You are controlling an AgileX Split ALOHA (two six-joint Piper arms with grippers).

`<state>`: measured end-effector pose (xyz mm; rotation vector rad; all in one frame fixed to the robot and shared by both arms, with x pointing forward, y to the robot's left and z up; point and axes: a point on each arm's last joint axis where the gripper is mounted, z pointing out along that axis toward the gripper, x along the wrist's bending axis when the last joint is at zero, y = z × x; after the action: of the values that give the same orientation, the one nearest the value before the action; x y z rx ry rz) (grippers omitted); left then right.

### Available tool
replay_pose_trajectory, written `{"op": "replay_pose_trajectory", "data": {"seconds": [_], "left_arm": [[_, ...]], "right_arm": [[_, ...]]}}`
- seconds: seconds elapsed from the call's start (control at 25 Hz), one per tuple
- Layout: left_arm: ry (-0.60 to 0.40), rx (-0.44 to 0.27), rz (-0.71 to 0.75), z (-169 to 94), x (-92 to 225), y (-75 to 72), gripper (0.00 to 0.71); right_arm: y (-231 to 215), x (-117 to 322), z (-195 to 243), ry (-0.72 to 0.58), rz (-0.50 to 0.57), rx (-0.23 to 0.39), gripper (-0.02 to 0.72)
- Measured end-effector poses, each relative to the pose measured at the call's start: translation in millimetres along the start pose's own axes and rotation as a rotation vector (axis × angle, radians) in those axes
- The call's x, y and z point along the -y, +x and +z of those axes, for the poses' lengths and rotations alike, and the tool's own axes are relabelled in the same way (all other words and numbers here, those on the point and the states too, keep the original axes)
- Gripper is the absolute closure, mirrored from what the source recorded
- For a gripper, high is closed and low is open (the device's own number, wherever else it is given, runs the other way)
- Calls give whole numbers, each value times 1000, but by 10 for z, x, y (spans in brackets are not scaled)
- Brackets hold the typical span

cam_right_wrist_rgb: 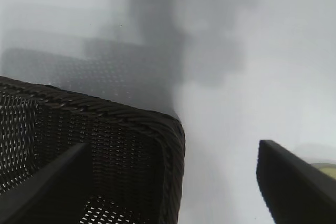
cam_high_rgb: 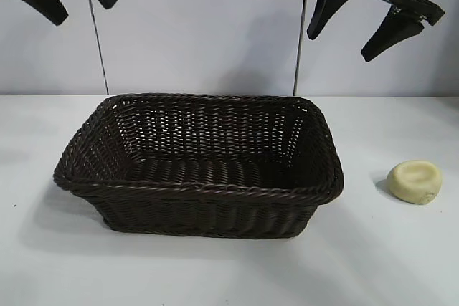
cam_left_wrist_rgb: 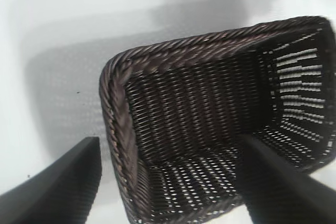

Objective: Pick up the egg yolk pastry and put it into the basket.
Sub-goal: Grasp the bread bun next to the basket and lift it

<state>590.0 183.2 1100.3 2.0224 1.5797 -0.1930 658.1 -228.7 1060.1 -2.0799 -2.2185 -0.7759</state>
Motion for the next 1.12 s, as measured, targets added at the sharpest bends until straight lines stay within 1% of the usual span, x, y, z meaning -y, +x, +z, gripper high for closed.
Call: {"op": "replay_pose_trajectory", "data": {"seconds": [0.08,0.16,0.28,0.4,0.8,1.12], "left_arm": [[-9,40,-58,153,51,44,192],[-21,55,-106,283,105,96,193],[-20,47,-154,451,208,195,193],[2,31,-179,569,316,272,193],[-13,30,-188,594,321,284,193],[-17,30,-188,596,318,282,193]], "right_arm": [[0,0,0,0,0,0,92],[0,0,0,0,0,0,92],[0,-1,0,-1,0,0,92],[0,-4,0,-5,0,0,92],[0,3,0,3,0,0,92],[2,47,-1,52,-2,-2,92]]}}
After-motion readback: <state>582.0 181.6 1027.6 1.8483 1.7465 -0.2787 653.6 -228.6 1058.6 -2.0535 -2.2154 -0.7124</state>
